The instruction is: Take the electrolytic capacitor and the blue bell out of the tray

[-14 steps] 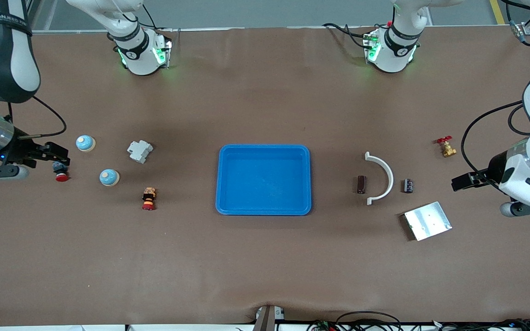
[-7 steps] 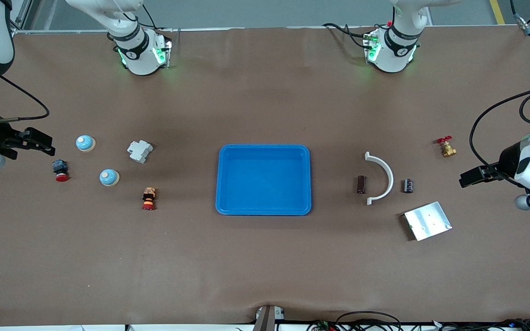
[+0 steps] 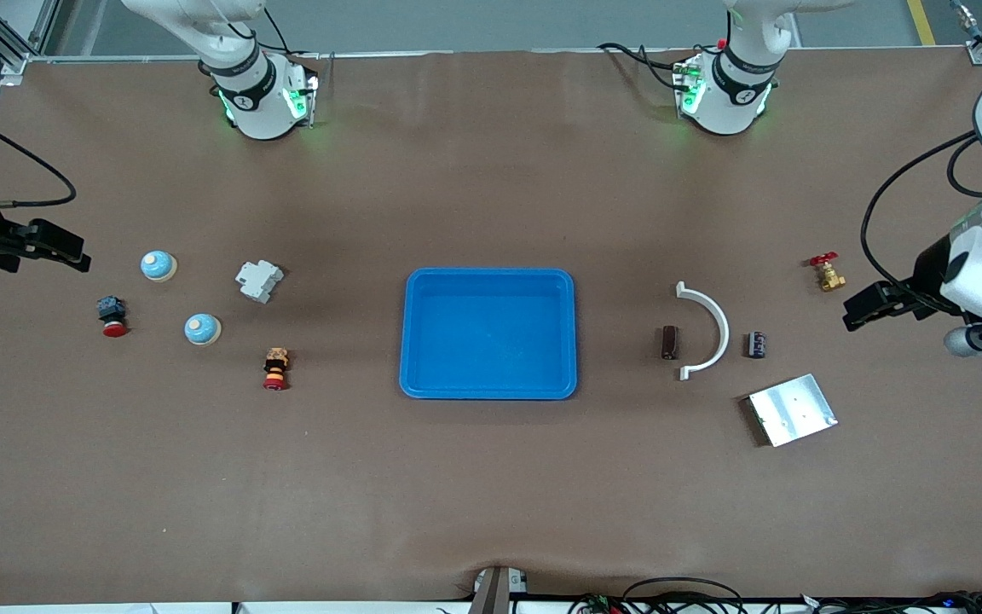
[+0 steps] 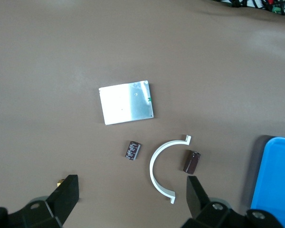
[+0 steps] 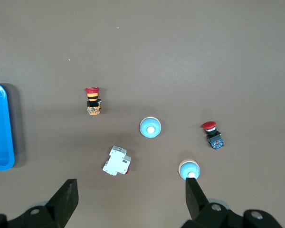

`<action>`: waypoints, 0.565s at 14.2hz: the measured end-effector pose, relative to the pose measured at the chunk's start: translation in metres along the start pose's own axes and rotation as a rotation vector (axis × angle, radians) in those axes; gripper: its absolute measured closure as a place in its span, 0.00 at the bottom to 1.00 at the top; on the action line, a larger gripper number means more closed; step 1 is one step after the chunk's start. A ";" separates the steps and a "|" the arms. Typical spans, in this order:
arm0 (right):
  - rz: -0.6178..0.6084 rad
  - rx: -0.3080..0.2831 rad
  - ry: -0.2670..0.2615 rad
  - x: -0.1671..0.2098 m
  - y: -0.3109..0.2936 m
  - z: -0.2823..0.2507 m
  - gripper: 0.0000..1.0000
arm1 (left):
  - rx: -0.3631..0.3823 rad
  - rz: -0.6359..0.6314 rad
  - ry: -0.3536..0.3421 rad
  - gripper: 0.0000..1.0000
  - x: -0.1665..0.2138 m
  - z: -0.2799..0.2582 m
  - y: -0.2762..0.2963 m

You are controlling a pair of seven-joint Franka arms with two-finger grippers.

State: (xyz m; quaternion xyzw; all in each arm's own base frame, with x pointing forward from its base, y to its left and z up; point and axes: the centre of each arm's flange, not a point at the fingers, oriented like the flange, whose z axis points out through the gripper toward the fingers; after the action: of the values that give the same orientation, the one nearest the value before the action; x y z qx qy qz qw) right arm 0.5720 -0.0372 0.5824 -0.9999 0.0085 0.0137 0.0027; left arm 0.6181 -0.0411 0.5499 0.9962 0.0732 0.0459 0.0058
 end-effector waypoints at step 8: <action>0.000 0.000 -0.004 -0.007 -0.002 -0.026 0.00 | -0.004 0.039 0.049 0.00 -0.021 -0.010 0.008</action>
State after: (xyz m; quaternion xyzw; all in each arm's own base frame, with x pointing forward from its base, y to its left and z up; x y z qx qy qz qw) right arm 0.5661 -0.0357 0.6085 -0.9998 0.0085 0.0154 0.0028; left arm 0.5980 -0.0520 0.5580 0.9961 0.0536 0.0706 0.0052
